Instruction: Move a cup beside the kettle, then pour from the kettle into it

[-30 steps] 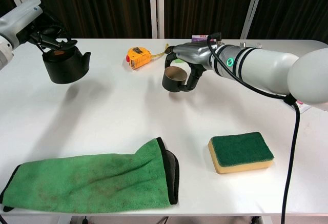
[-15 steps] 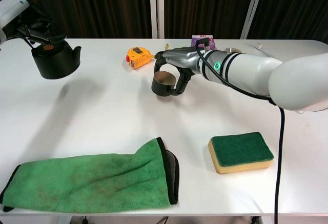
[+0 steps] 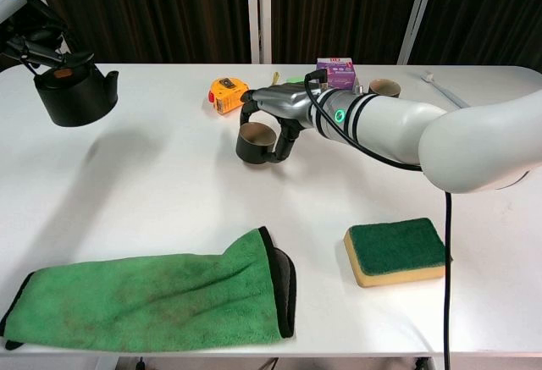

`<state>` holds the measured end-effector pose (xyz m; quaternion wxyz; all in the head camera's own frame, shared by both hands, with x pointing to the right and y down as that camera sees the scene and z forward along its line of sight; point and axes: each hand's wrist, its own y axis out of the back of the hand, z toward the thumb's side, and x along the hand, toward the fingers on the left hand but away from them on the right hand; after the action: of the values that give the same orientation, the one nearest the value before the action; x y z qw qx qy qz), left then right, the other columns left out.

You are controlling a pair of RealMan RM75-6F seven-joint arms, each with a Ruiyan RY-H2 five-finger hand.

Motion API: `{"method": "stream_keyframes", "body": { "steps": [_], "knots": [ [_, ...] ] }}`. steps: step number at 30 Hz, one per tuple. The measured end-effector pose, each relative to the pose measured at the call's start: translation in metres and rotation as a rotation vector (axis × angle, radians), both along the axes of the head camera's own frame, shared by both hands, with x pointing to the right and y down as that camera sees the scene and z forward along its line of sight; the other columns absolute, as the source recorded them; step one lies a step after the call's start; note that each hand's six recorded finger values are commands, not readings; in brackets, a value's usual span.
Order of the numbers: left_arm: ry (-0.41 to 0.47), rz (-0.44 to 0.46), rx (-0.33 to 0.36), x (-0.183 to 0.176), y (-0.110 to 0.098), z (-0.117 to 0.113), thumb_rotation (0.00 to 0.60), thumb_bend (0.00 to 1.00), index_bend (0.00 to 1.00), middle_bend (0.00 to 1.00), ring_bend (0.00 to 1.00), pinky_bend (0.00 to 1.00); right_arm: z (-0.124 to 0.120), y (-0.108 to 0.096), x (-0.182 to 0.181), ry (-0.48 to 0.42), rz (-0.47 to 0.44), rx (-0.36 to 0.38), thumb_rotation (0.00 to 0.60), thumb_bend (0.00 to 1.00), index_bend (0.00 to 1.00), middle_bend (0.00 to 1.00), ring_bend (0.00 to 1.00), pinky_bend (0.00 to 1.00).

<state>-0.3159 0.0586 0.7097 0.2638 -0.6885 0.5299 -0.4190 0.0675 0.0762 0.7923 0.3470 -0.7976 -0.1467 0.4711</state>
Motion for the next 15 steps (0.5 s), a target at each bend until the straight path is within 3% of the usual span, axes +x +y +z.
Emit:
{"method": "stream_keyframes", "body": {
  "steps": [15],
  "knots": [
    [0.001,-0.015,-0.006,-0.0062,0.0016,-0.0003,0.600,0.36,1.00,1.00,1.00,0.71,0.0057,0.0025,-0.0042,0.019,-0.010,-0.013,0.600,0.30,0.23,0.00,0.00,0.00]
  ]
}}
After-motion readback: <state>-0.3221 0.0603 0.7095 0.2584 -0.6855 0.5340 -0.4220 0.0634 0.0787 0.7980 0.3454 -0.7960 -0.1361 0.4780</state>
